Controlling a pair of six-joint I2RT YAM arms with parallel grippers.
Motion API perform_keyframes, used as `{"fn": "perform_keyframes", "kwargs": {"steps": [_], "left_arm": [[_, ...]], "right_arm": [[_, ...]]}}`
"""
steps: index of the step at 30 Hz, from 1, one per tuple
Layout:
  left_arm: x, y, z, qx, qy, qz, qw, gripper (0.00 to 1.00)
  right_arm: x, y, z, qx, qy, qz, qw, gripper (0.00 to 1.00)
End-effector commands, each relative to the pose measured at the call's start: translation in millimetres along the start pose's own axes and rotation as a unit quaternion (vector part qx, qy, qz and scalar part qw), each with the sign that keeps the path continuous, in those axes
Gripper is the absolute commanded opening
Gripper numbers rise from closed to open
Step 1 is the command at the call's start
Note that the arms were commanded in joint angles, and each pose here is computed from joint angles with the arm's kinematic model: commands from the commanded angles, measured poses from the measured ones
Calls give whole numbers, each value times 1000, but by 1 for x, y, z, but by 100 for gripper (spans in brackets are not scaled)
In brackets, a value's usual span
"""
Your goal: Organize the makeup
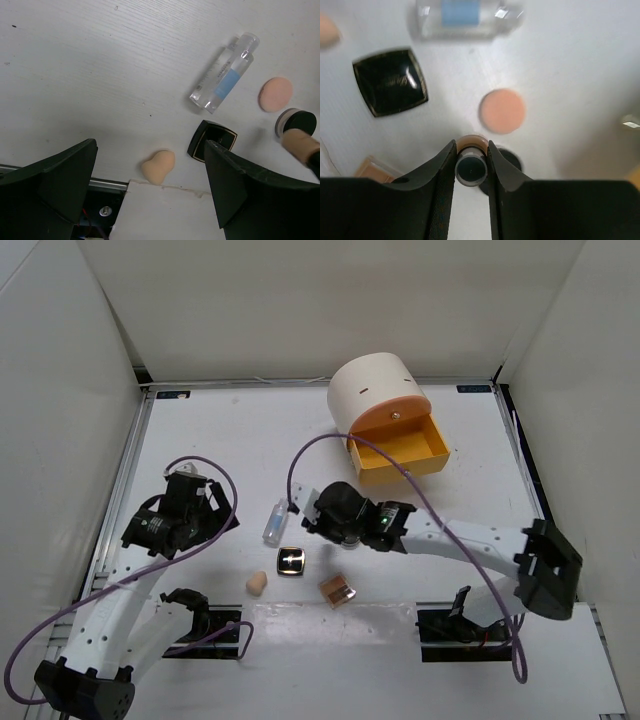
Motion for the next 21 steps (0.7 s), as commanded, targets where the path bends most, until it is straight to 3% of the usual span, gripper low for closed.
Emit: {"fn": "perform_keyframes", "kwargs": {"steps": [1, 7, 9, 16, 21], "left_arm": [[7, -7, -4, -7, 0, -14, 1000, 98], [8, -9, -4, -5, 3, -12, 1000, 98], [8, -11, -4, -7, 2, -11, 1000, 98], [-1, -12, 0, -2, 4, 10, 1000, 98], [-15, -10, 3, -2, 13, 52, 999, 98]], "right_arm": [[55, -51, -43, -60, -7, -107, 992, 0], [81, -118, -113, -163, 7, -191, 968, 0], [76, -132, -140, -201, 7, -188, 961, 0], [47, -158, -218, -299, 38, -106, 947, 0], [16, -133, -227, -299, 40, 4, 953, 0]]}}
Point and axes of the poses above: each gripper's point midway between its finger pads, its own y axis out along the fingers, its own z axis along the line the jaws close on, x = y × z, the point moved 6 cm from there along -y, back along the fingers, and after that the axes turned 2 degrees about -y, right-handed, at the moved point
